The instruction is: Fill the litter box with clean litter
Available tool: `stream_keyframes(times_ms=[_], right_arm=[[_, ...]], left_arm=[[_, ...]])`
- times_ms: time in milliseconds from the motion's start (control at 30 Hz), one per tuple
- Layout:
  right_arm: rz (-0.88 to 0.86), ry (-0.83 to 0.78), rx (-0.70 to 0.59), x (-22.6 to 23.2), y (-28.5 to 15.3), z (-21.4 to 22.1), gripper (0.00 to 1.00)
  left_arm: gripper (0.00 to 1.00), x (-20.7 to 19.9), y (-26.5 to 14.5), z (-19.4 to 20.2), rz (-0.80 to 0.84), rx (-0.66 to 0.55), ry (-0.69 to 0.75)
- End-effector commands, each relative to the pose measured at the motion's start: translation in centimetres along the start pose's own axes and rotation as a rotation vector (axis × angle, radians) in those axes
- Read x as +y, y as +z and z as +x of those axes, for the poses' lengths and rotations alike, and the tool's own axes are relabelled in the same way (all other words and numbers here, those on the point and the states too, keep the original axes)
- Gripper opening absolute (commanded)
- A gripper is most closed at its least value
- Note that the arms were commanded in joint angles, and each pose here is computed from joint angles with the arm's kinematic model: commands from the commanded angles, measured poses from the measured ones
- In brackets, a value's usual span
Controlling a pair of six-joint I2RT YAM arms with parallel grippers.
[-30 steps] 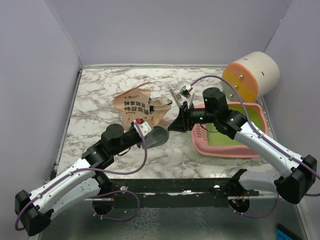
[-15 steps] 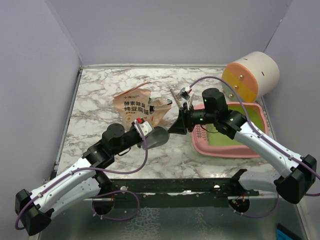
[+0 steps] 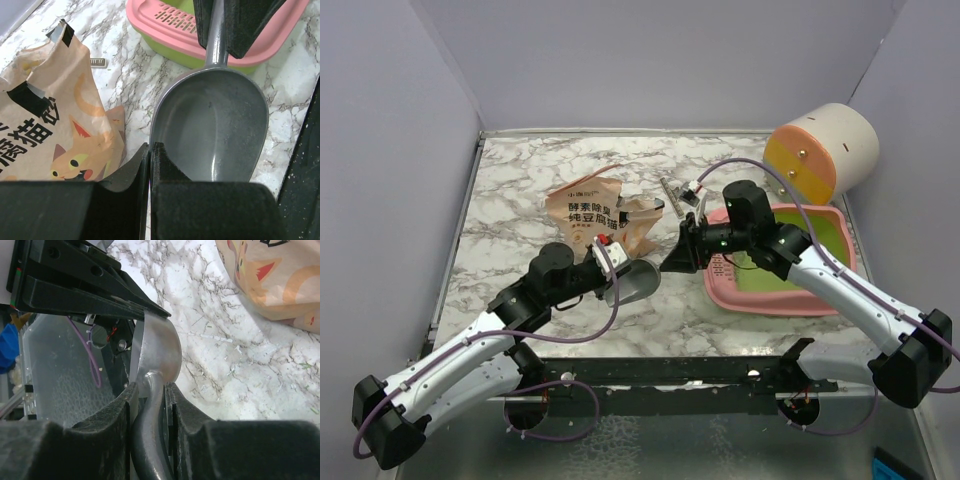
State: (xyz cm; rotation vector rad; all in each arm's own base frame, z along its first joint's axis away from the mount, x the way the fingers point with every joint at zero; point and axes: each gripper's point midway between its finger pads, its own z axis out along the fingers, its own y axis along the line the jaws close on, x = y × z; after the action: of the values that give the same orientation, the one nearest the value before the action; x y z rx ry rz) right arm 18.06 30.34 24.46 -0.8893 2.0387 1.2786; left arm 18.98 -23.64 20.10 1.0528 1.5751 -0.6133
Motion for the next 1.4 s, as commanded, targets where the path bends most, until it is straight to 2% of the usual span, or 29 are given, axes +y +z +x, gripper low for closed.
stream_keyframes(times_ms=[0,167,200,233,300,333,433,500,600,700,833,933,1033,1133,1300,1367], right_arm=[[-0.074,-0.029,-0.005,1.8,-0.4,-0.1,0.20],[-0.039,-0.015,-0.008,1.2,-0.3,0.0,0.02],[-0.025,-0.015,-0.013,1.0,-0.4,-0.1,0.01],[-0.014,-0.012,-0.017,0.9,-0.4,-0.1,0.01],[0.018,-0.011,-0.036,0.6,-0.7,-0.5,0.01],[0.038,-0.012,-0.046,0.5,-0.9,-0.7,0.01],[0.110,-0.023,-0.084,0.1,-1.8,-2.0,0.01],[0.150,-0.036,-0.107,0.1,-2.5,-3.1,0.01],[0.194,-0.052,-0.140,0.2,-3.4,-4.5,0.01],[0.265,-0.066,-0.190,-0.1,-4.4,-6.2,0.01],[0.418,-0.077,-0.289,-1.3,-6.8,-8.7,0.01],[0.532,-0.080,-0.360,-2.1,-8.8,-10.2,0.01],[0.620,-0.094,-0.399,-2.7,-10.4,-11.5,0.01],[0.674,-0.110,-0.406,-3.3,-11.0,-12.5,0.01],[0.726,-0.126,-0.402,-4.3,-11.0,-13.3,0.01],[0.729,-0.131,-0.398,-4.5,-10.7,-13.6,0.01]], left_arm=[[0.00,-1.3,-0.4,-4.6,0.090,-0.139,0.023],[0.00,-0.7,-0.6,-4.7,0.057,-0.150,0.021],[0.00,-0.6,-0.6,-4.7,0.048,-0.150,0.019],[0.06,-0.6,-0.6,-4.6,0.047,-0.146,0.018],[0.36,-0.4,-0.7,-4.6,0.040,-0.135,0.020],[0.45,-0.2,-0.7,-4.6,0.029,-0.125,0.018],[0.60,1.0,-1.5,-6.1,-0.024,-0.108,0.017],[0.75,1.9,-2.5,-8.1,-0.064,-0.112,0.026],[0.79,3.9,-4.4,-11.4,-0.156,-0.115,0.062],[0.82,6.9,-5.8,-13.0,-0.294,-0.041,0.117],[0.85,12.3,-6.3,-10.5,-0.545,0.213,0.236],[0.89,16.0,-6.5,-7.6,-0.733,0.419,0.383],[0.97,17.1,-5.2,-5.4,-0.718,0.550,0.450],[0.98,18.7,-4.4,-5.6,-0.709,0.544,0.431],[0.99,22.6,-5.8,-6.9,-0.779,0.528,0.433],[0.99,23.4,-6.2,-8.3,-0.785,0.478,0.407]])
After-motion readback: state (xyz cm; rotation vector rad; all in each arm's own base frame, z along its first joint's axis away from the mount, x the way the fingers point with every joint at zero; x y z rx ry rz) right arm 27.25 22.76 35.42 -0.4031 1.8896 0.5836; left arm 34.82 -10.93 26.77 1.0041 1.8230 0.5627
